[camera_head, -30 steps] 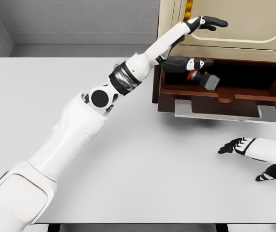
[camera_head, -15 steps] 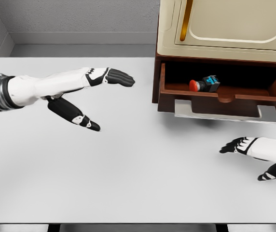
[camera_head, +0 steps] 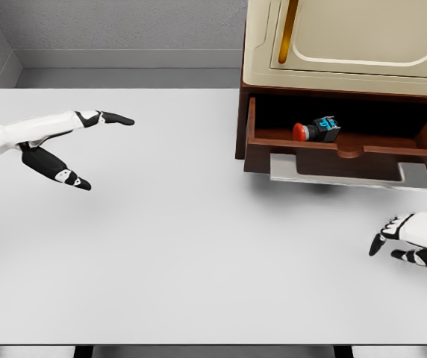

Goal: Put the switch into the drawer with left arm, and close the drawer with right arm

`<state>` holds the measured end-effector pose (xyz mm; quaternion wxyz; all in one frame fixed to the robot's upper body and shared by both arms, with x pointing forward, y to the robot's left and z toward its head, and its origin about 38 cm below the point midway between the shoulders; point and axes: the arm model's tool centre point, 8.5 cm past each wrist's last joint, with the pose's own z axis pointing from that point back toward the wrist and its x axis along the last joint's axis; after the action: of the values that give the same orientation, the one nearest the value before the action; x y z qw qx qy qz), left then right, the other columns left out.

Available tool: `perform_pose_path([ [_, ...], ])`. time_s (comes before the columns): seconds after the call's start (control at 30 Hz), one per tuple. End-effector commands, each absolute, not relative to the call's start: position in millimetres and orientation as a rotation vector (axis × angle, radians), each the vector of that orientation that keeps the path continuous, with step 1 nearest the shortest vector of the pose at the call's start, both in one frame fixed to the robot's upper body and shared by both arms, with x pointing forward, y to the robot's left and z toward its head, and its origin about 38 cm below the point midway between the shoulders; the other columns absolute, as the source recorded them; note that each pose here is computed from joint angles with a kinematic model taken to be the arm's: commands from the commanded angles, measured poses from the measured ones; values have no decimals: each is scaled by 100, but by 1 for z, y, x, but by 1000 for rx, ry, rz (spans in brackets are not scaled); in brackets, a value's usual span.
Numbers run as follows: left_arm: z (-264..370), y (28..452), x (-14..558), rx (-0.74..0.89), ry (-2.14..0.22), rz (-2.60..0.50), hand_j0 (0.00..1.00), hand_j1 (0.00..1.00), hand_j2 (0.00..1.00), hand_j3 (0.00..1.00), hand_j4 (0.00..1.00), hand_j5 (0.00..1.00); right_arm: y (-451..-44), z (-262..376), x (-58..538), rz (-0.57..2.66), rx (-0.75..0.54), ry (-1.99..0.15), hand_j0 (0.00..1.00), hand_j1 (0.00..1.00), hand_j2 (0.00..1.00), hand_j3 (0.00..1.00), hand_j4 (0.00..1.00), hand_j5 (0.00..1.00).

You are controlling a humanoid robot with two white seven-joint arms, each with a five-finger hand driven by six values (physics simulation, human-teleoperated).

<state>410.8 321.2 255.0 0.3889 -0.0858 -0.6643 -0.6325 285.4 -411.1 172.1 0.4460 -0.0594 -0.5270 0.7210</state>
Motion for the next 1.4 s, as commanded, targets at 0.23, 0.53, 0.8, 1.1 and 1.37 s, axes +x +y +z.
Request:
perform_pose_path([
  [0.23,258,308,410,-257,-1728,-1603,100,100,100,100,100,100,-431,206,290,1766,-283,-1354,14,14,14,14,14,14],
  [0.53,264,295,401,-299,-1751,-1634,100,100,100,100,100,100,-427,198,284,1761,-249,-1351,14,14,14,14,14,14],
  [0.8,268,293,402,-314,-1776,-1615,100,100,100,100,100,100,-429,205,286,1784,-259,-1336,15,15,15,15,15,15],
  [1.1,271,295,405,-322,-1792,-1584,100,100,100,100,100,100,-427,227,300,1794,-327,-1393,15,15,15,15,15,15],
  [1.37,275,293,409,-324,-1804,-1579,100,100,100,100,100,100,-424,238,309,1793,-358,-1427,15,15,15,15,15,15],
])
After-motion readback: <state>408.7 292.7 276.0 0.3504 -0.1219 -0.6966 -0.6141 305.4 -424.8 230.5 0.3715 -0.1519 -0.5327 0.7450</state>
